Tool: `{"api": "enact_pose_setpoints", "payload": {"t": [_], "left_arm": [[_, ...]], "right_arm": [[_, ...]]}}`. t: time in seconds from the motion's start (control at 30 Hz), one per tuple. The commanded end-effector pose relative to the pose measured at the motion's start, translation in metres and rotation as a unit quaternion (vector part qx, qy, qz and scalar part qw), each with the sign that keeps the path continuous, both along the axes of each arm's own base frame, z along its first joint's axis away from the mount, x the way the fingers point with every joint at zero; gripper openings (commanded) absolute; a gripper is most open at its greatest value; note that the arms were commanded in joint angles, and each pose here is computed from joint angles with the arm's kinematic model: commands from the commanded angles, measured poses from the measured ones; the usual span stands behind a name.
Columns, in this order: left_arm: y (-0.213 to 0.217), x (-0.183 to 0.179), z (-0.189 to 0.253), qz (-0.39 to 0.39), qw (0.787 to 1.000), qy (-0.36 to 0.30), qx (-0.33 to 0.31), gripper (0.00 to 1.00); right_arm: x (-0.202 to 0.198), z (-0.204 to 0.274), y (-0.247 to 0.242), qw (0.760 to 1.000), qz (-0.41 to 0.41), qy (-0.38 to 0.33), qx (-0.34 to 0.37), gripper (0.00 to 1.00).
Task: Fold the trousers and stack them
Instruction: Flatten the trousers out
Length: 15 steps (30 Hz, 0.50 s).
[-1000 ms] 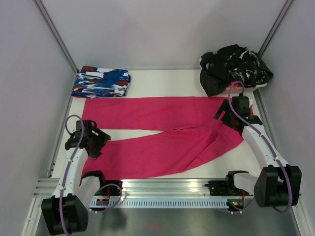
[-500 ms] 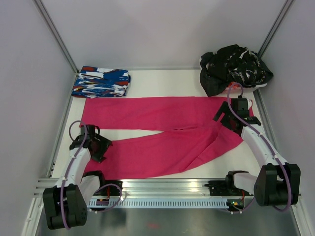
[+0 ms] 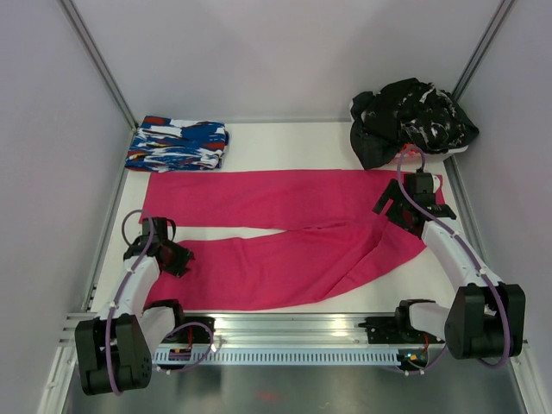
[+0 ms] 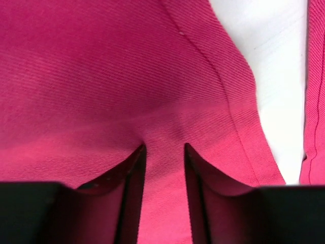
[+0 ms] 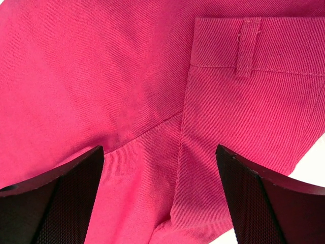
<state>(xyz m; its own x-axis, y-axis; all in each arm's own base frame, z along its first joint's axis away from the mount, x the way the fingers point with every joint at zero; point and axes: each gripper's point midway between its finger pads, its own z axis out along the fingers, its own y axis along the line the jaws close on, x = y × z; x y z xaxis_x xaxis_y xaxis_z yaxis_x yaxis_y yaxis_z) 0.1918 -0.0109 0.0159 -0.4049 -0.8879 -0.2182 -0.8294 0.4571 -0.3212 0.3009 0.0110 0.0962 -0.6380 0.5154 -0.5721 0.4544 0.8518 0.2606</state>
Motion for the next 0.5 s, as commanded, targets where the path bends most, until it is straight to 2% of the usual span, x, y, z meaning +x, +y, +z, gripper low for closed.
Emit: {"api": "enact_pose_setpoints", "payload": {"t": [0.0,0.03,0.07,0.13,0.17,0.2,0.47], "left_arm": [[0.008,0.005,-0.002,0.015,1.0,-0.016,0.02,0.39],[0.009,0.005,-0.002,0.017,0.999,-0.017,0.022,0.37],[0.011,0.005,-0.001,0.018,0.999,-0.018,0.027,0.28],[0.013,0.007,0.001,0.015,0.999,-0.021,0.035,0.18],[0.016,0.009,0.003,0.016,0.999,-0.023,0.042,0.08],[0.017,0.009,0.003,0.014,0.999,-0.021,0.045,0.03],[0.044,0.025,0.039,0.013,0.991,-0.049,0.121,0.02]], "right_arm": [[0.007,0.007,0.001,1.0,-0.002,-0.016,0.002,0.97],[0.006,0.008,0.0,1.0,-0.003,-0.017,0.0,0.97],[0.006,0.008,-0.001,1.0,-0.003,-0.018,-0.003,0.97],[0.005,0.01,-0.003,1.0,-0.004,-0.019,-0.009,0.97],[0.004,0.01,-0.004,1.0,-0.004,-0.019,-0.01,0.97],[0.004,0.011,-0.004,1.0,-0.004,-0.019,-0.011,0.97],[0.004,0.012,-0.004,1.0,-0.005,-0.019,-0.01,0.98]]}}
